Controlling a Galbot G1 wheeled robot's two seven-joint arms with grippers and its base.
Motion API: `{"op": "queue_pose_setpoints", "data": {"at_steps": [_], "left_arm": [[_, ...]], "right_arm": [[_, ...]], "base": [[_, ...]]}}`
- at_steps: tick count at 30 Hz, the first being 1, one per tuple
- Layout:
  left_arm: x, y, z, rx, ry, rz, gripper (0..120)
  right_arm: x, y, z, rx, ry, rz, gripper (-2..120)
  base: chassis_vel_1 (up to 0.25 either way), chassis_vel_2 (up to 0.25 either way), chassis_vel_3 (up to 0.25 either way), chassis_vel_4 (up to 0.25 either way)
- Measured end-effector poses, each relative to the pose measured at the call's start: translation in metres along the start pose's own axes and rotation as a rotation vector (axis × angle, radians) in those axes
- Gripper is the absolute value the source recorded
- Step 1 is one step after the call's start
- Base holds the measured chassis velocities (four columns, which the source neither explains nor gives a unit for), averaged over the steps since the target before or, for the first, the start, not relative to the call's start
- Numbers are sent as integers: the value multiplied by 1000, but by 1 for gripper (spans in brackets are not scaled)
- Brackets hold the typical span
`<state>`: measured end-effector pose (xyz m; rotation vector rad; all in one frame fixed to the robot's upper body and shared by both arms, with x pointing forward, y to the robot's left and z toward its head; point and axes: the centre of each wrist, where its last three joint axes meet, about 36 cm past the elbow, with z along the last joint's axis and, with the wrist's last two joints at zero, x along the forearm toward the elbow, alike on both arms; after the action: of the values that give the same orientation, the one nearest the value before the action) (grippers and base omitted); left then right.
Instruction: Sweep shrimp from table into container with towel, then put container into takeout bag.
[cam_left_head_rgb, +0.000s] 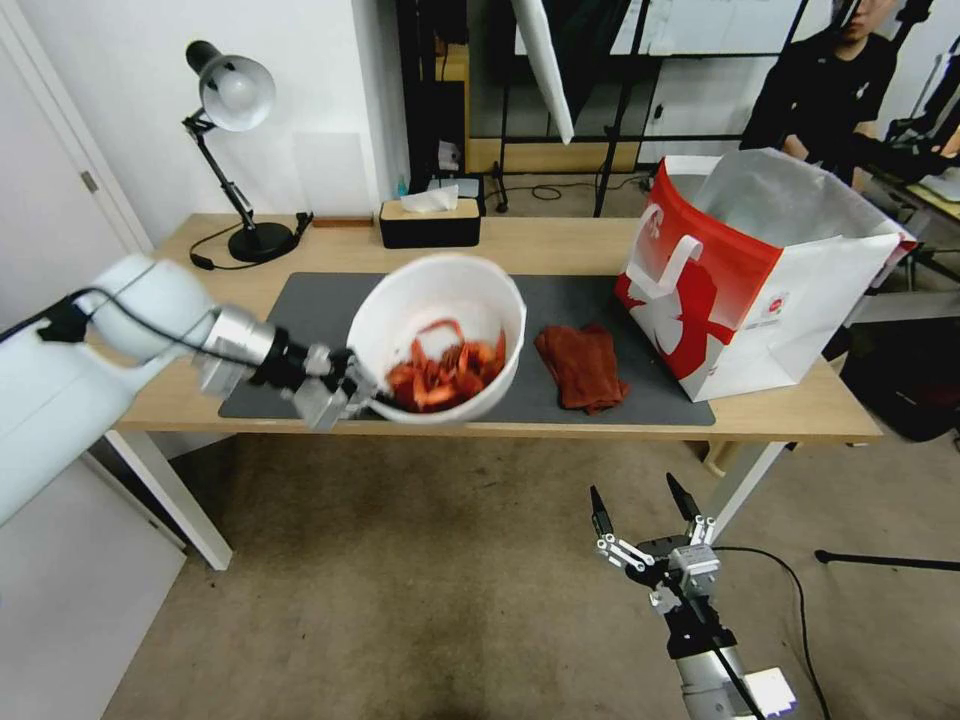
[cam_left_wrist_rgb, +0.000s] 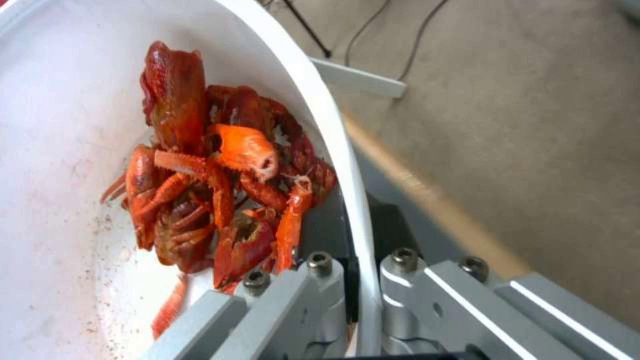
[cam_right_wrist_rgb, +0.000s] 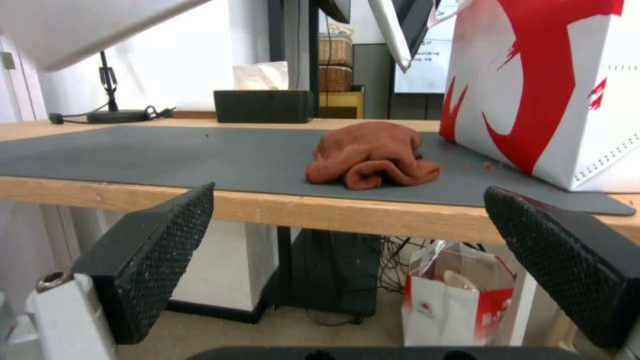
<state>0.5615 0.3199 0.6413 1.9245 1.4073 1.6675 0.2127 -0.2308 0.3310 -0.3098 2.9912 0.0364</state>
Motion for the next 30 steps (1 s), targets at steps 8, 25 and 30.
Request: {"op": "queue_pose_setpoints", "data": {"at_steps": [8,25,30], "left_arm": [[-39,50,23,-4,-33,-16,0],[-90,184,18,-116,-56,-90,0],[-106,220,11,-141,-68,-123,0]], "right_arm": [[2,4,6,-11,4,1,100],[6,9,10,-23,-7,15,100],[9,10,12,-22,-6,17,100]], "base": [[0,0,0,0],[0,0,0,0],[0,0,0,0]]}}
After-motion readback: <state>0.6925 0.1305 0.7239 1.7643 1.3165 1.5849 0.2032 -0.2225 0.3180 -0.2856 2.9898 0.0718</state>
